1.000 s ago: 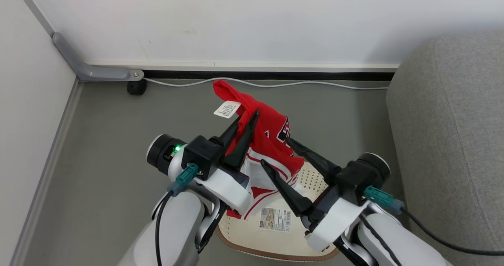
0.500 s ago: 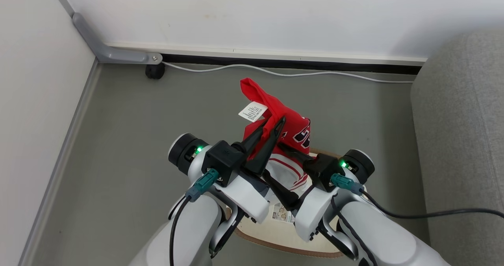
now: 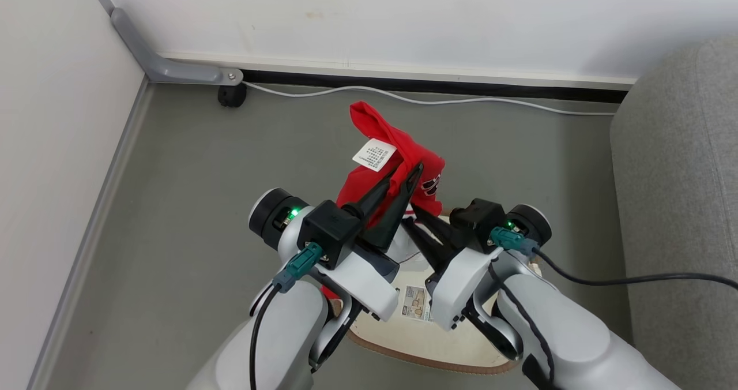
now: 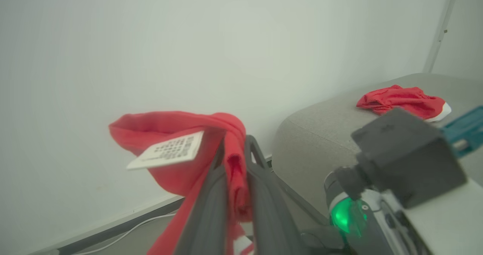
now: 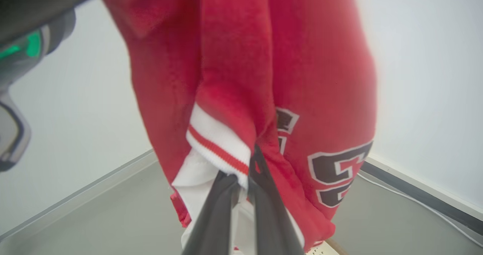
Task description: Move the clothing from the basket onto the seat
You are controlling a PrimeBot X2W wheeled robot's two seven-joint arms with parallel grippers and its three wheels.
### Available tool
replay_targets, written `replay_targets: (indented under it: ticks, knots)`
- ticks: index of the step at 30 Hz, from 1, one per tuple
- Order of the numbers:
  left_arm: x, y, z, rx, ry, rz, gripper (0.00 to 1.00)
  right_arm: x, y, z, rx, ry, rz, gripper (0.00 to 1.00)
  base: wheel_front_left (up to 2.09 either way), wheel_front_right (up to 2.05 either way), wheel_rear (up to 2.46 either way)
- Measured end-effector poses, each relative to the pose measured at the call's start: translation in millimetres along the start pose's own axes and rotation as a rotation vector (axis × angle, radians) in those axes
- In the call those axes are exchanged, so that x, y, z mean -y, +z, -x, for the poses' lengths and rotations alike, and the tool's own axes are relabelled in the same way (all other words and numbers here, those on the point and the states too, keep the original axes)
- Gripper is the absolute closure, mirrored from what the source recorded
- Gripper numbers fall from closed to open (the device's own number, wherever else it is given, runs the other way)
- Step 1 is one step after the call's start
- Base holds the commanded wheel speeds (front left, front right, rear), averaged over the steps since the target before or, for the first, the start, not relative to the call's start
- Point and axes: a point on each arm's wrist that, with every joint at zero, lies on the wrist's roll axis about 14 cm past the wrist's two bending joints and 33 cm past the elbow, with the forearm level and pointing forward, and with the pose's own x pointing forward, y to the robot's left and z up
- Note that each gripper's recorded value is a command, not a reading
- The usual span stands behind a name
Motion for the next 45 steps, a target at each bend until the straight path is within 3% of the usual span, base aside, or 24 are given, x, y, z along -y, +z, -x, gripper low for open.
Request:
replay_targets:
  ticks: [5, 6, 7, 8, 14, 20, 26, 45]
  knots:
    - [2, -1, -3, 0.002, -0.001, 0.005, 1.00, 13, 14, 2, 0.051, -0.044, -0.024, 1.00, 0.00, 0.00, 0.00]
    - [2, -1, -4, 0.003, -0.004, 0.007, 0.85, 17, 18, 4, 0.067, -0.055, -0.031, 1.00, 0.00, 0.00, 0.00]
    - [3, -2, -5, 0.003, -0.006, 0.008, 0.51, 20, 21, 5, 0.078, -0.068, -0.037, 1.00, 0.00, 0.00, 0.00]
    - [4, -3, -6, 0.001, -0.009, 0.010, 0.00, 23, 21, 8, 0.081, -0.078, -0.036, 1.00, 0.00, 0.00, 0.00]
    - [6, -15, -10, -0.031, -0.025, 0.024, 0.00, 46, 29, 28, 0.124, -0.158, -0.036, 1.00, 0.00, 0.00, 0.00]
    - [18, -24, -18, -0.048, -0.077, 0.039, 0.00, 80, 59, 60, 0.229, -0.283, -0.013, 1.00, 0.00, 0.00, 0.00]
    - [42, -33, -25, -0.064, -0.160, 0.058, 0.00, 106, 81, 100, 0.293, -0.409, 0.037, 1.00, 0.00, 0.00, 0.00]
    - [180, -49, -36, -0.095, -0.554, 0.122, 0.00, 141, 145, 298, 0.478, -0.898, 0.194, 1.00, 0.00, 0.00, 0.00]
